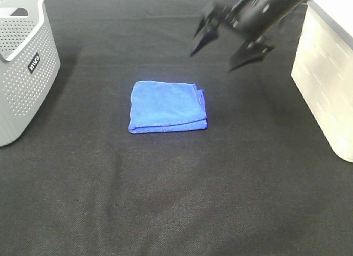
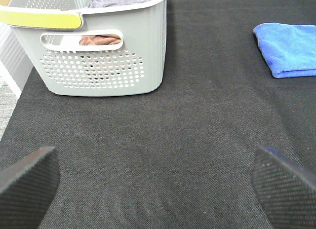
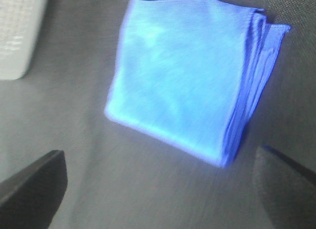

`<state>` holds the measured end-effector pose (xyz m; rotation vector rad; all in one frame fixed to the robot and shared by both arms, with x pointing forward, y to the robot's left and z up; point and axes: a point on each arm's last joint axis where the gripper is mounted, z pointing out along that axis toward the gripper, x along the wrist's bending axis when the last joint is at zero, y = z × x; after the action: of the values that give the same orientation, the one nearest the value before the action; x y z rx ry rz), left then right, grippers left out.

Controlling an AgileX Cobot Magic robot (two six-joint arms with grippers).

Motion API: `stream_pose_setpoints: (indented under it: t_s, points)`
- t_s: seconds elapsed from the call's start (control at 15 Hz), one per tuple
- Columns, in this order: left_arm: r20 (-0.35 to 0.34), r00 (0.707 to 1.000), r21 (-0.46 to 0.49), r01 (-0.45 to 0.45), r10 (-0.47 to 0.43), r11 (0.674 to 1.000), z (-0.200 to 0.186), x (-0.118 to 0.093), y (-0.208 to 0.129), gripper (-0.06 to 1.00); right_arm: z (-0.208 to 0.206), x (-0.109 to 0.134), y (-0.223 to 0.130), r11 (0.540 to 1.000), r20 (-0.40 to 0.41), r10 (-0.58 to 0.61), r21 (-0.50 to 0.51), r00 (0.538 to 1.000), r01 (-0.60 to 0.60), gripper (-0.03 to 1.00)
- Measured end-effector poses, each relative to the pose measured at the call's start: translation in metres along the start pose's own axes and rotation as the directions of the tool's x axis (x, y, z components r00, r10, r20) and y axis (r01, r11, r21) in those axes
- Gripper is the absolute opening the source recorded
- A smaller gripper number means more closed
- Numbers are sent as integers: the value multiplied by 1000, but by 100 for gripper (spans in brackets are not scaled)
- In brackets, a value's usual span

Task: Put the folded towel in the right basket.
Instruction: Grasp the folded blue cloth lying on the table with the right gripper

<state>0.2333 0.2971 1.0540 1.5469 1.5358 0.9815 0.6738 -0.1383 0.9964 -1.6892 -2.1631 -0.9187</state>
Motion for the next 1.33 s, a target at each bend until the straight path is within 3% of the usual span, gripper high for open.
stream_pose_setpoints:
  t_s: [0.33, 0.6, 0.8, 0.93, 1.07, 1.13, 1.27, 1.33]
  points:
    - [0, 1000, 0, 0, 0, 1000, 0, 0, 0, 99, 73, -62, 26, 988, -33, 117, 103, 993, -113, 97]
    - [0, 1000, 0, 0, 0, 1000, 0, 0, 0, 99, 96, -84, 20, 976, -29, 159, 152, 987, -153, 96]
    - [0, 1000, 0, 0, 0, 1000, 0, 0, 0, 99, 107, -84, 16, 969, -54, 178, 182, 983, -165, 95]
    - [0, 1000, 0, 0, 0, 1000, 0, 0, 0, 99, 125, -69, 11, 967, -79, 165, 209, 983, -146, 94]
    - [-1, 1000, 0, 0, 0, 1000, 0, 0, 0, 99, 158, -29, -2, 963, -123, 123, 254, 985, -88, 83]
    - [-1, 1000, 0, 0, 0, 1000, 0, 0, 0, 99, 167, -19, -7, 962, -126, 106, 262, 986, -70, 70]
    - [-1, 1000, 0, 0, 0, 1000, 0, 0, 0, 99, 177, -19, -12, 960, -117, 104, 271, 988, -69, 35]
    - [-1, 1000, 0, 0, 0, 1000, 0, 0, 0, 99, 177, -19, -12, 960, -117, 104, 271, 988, -69, 35]
